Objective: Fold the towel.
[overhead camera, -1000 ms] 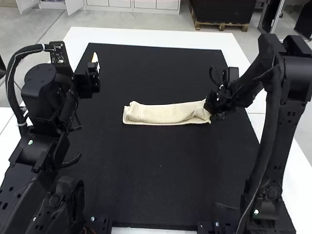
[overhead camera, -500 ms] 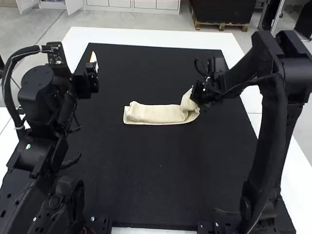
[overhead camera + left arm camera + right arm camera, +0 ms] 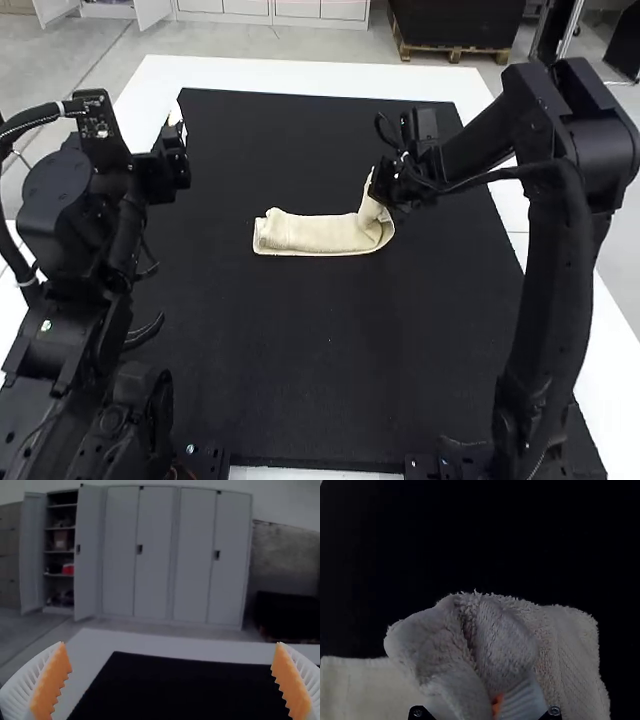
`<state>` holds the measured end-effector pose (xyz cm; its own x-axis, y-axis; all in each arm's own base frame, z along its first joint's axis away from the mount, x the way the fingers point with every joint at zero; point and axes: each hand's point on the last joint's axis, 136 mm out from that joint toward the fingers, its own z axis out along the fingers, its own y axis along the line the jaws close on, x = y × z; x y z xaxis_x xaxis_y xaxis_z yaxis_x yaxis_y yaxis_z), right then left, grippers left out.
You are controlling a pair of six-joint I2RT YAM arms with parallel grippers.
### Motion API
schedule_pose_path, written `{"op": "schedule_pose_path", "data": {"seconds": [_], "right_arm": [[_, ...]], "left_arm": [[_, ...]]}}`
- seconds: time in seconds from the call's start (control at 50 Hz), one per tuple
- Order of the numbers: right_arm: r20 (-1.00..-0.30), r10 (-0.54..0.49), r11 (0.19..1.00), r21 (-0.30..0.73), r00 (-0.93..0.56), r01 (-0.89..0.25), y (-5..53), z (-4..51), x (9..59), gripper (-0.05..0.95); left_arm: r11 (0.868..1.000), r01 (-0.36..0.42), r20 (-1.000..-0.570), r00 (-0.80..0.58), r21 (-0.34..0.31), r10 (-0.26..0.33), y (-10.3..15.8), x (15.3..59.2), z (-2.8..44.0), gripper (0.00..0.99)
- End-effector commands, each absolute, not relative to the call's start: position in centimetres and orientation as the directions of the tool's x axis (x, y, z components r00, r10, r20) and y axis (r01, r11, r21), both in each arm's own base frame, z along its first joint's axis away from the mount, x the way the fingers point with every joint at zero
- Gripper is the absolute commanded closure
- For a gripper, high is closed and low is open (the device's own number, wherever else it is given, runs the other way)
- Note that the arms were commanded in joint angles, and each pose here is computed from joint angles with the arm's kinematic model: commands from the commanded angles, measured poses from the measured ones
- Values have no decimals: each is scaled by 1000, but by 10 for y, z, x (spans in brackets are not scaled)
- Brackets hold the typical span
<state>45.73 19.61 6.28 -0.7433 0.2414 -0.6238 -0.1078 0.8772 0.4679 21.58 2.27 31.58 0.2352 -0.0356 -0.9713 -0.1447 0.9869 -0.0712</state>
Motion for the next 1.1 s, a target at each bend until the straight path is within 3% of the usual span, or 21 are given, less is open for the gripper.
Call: {"op": "schedule_pose_path", "data": {"seconds": [0.0, 1.08], "right_arm": [[-661, 247, 866, 479, -709, -145, 219, 89, 461, 902], [-684, 82, 861, 415, -725, -293, 345, 65, 426, 902]], "left_arm": [[984, -167, -970, 242, -61, -19, 26, 213, 317, 52], [980, -191, -965, 263, -60, -8, 32, 202, 316, 51]]}}
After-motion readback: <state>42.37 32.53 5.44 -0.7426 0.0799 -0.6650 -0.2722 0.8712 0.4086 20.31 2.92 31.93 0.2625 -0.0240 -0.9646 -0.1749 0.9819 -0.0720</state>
